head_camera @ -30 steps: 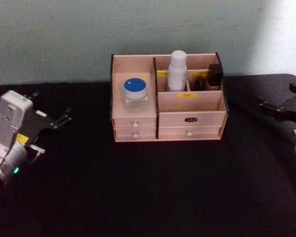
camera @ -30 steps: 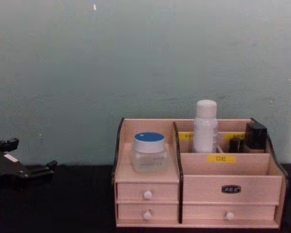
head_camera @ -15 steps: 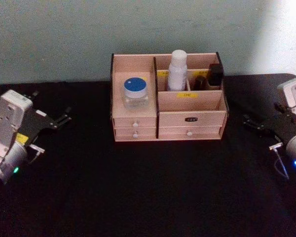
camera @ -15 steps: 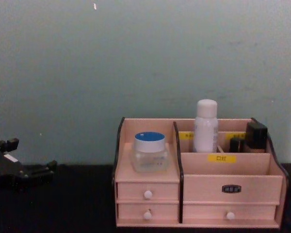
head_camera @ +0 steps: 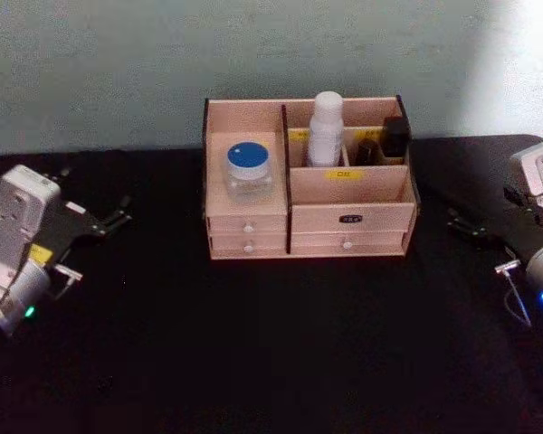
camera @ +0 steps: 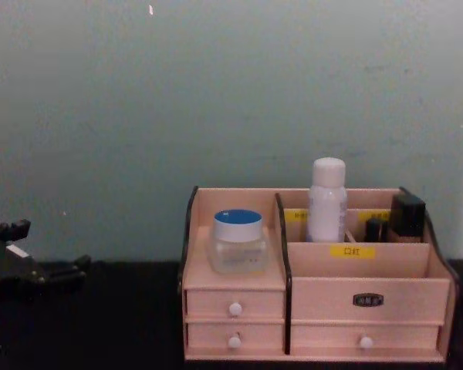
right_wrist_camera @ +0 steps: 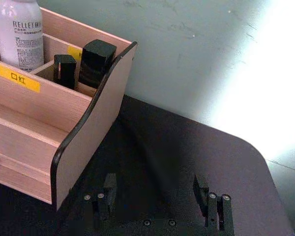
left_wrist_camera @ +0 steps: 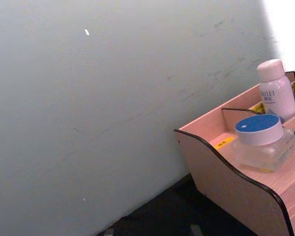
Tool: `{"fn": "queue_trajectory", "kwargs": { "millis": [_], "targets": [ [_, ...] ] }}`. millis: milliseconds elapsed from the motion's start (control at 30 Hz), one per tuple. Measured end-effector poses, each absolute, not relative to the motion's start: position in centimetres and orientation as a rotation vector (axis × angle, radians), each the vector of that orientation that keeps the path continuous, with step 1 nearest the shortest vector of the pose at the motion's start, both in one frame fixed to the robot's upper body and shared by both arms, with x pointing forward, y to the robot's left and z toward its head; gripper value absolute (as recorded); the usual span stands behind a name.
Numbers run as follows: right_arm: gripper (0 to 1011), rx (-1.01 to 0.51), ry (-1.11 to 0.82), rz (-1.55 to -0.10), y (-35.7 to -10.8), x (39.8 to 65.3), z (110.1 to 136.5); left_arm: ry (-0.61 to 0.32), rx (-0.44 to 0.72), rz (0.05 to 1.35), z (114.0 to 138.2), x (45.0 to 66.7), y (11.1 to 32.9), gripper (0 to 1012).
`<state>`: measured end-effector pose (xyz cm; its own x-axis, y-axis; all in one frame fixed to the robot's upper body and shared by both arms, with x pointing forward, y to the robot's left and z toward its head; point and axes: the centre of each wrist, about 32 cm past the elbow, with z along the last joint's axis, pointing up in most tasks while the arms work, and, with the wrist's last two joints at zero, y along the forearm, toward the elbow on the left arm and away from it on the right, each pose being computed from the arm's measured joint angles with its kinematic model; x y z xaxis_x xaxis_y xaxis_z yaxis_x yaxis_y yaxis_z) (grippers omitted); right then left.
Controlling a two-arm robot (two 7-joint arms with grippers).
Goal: Pick up the facial cleanser and watermelon frost from the table and place them into the tiered storage box.
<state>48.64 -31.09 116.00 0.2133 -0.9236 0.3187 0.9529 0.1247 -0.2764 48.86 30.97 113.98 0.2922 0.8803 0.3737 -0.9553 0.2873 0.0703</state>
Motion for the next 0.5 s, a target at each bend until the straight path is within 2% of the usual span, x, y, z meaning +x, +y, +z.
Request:
{"fn": "queue_trajectory", "kwargs": {
  "millis": [500],
  "targets": [
    [1000, -0.463, -0.074, -1.368, -31.17, 48.61, 116.13, -0.285, 0.304, 1.248, 113.98, 48.86, 30.97, 1001]
  ]
}}
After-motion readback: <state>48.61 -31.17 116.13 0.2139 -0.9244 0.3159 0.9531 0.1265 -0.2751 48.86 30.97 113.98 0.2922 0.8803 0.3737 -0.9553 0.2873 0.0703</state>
